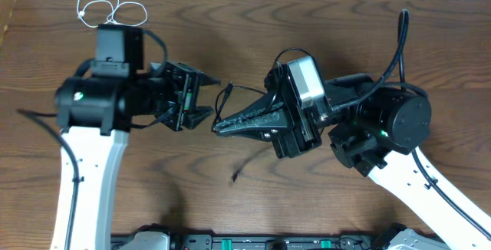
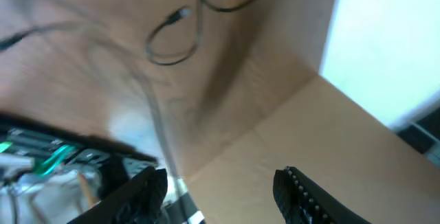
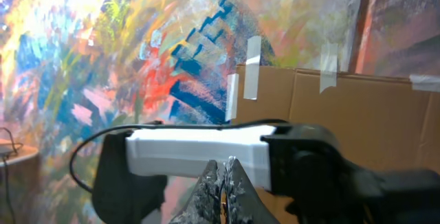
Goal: Untangle cables
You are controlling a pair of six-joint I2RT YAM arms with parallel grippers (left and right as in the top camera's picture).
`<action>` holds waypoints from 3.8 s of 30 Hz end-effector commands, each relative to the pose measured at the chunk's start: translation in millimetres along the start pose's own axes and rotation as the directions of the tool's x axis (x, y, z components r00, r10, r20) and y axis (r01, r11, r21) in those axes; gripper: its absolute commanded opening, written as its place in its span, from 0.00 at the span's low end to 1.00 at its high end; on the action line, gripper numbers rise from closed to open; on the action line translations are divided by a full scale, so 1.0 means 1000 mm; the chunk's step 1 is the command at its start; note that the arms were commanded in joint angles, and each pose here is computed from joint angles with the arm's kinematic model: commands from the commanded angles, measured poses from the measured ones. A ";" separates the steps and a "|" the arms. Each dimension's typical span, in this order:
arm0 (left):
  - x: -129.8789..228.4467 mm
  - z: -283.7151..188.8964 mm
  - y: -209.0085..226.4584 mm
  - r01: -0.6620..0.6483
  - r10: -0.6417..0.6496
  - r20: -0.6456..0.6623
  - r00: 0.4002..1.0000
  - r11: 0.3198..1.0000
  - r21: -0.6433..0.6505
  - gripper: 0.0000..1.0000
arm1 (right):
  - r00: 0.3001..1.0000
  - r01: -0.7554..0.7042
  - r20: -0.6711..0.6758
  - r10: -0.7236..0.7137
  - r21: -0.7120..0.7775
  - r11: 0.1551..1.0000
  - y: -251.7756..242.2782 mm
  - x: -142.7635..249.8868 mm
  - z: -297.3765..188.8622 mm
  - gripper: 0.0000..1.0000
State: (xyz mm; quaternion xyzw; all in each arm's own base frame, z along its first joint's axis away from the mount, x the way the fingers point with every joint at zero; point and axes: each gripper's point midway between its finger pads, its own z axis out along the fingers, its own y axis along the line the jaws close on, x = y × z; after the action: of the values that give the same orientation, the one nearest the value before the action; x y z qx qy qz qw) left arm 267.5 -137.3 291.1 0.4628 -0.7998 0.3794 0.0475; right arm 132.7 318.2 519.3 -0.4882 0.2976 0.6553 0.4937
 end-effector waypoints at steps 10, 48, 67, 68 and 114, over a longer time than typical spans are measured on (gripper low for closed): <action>0.050 0.065 0.019 -0.036 -0.025 -0.267 0.964 0.975 -0.221 0.56 | 1.000 -0.014 0.027 0.013 0.044 0.999 -0.008 -0.009 -0.007 0.01; 0.124 0.073 0.000 -0.086 -0.027 -0.602 0.798 0.984 -0.158 0.56 | 0.970 0.172 -0.157 -0.185 -0.095 0.981 -0.005 0.026 -0.031 0.01; 0.124 0.073 0.000 -0.049 -0.072 -0.596 0.800 0.982 -0.185 0.57 | 0.976 0.190 -0.103 -0.194 -0.051 0.981 -0.017 0.025 -0.022 0.01; 0.124 0.073 0.000 -0.043 -0.079 -0.594 0.800 0.981 -0.189 0.56 | 0.976 0.193 -0.095 -0.197 -0.049 0.980 -0.017 0.024 -0.021 0.01; 0.139 0.062 -0.005 -0.027 -0.105 -0.676 0.730 0.983 -0.182 0.51 | 0.962 0.271 -0.042 -0.270 0.018 0.962 -0.028 0.022 -0.008 0.01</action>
State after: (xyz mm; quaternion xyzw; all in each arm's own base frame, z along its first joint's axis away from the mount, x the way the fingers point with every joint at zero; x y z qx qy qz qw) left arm 210.7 -275.6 309.0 0.3023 -0.7536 0.4474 0.3750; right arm 152.1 325.3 490.8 -0.5534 0.2458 0.5773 0.5478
